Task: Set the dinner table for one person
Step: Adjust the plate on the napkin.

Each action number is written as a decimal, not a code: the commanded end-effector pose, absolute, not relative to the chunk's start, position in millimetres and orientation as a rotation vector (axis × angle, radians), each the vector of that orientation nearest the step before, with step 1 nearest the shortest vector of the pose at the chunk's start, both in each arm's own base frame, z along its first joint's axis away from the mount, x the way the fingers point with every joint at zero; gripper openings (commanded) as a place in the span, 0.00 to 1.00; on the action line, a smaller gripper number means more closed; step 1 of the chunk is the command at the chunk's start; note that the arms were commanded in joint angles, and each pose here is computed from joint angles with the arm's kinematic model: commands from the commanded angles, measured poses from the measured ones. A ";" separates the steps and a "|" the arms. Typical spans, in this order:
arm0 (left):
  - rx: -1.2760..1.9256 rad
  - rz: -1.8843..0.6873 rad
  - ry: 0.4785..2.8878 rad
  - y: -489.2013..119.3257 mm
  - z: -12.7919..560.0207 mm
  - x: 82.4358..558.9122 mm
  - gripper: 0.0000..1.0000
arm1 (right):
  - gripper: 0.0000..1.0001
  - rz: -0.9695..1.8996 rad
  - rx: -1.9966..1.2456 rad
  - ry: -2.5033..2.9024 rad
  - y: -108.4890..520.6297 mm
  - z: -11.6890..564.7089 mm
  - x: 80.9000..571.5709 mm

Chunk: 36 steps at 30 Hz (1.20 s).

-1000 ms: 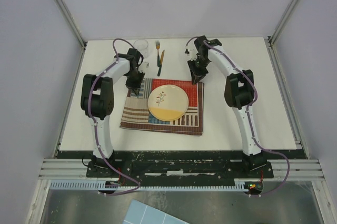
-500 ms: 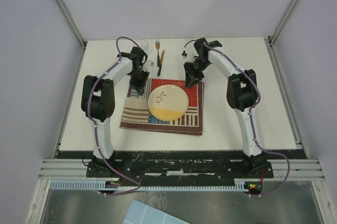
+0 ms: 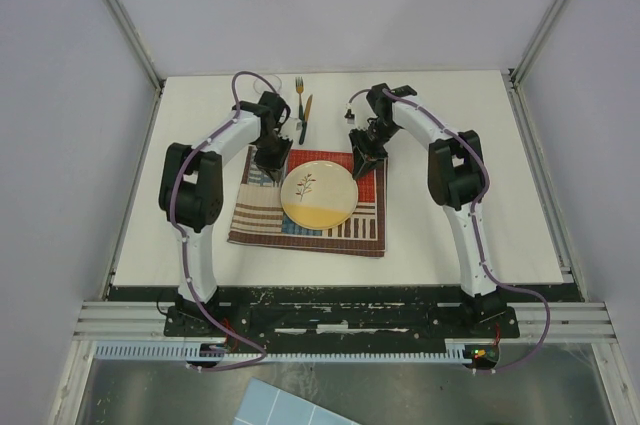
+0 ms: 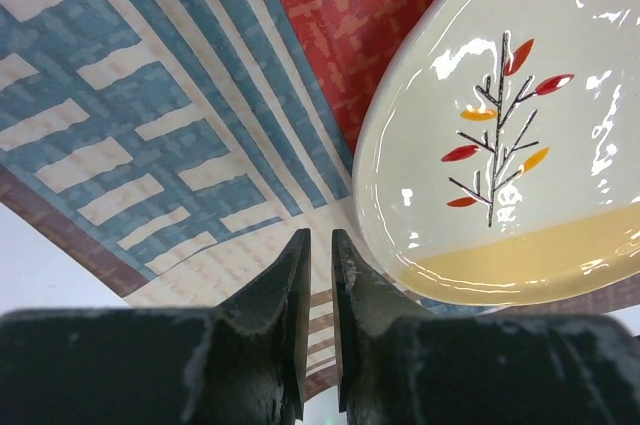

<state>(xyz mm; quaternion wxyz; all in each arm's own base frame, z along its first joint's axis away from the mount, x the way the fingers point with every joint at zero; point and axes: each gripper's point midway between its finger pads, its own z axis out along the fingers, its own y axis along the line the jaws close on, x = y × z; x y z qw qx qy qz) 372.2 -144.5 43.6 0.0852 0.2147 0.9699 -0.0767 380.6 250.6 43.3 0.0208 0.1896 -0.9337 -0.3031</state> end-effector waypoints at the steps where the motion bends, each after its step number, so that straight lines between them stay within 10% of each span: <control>1: 0.615 -0.220 2.889 -144.1 39.9 375.5 0.20 | 0.29 -0.985 0.607 -2.866 256.8 41.8 377.6; 19: 0.620 -0.189 2.886 -142.1 32.3 380.9 0.27 | 0.34 -0.973 0.588 -2.837 261.6 22.3 375.7; 27: 0.620 -0.197 2.898 -141.9 25.5 377.3 0.27 | 0.03 -0.979 0.637 -2.820 272.0 24.4 369.8; 36: 0.620 -0.205 2.899 -142.5 25.2 376.5 0.27 | 0.02 -0.997 0.699 -2.835 278.7 40.9 368.3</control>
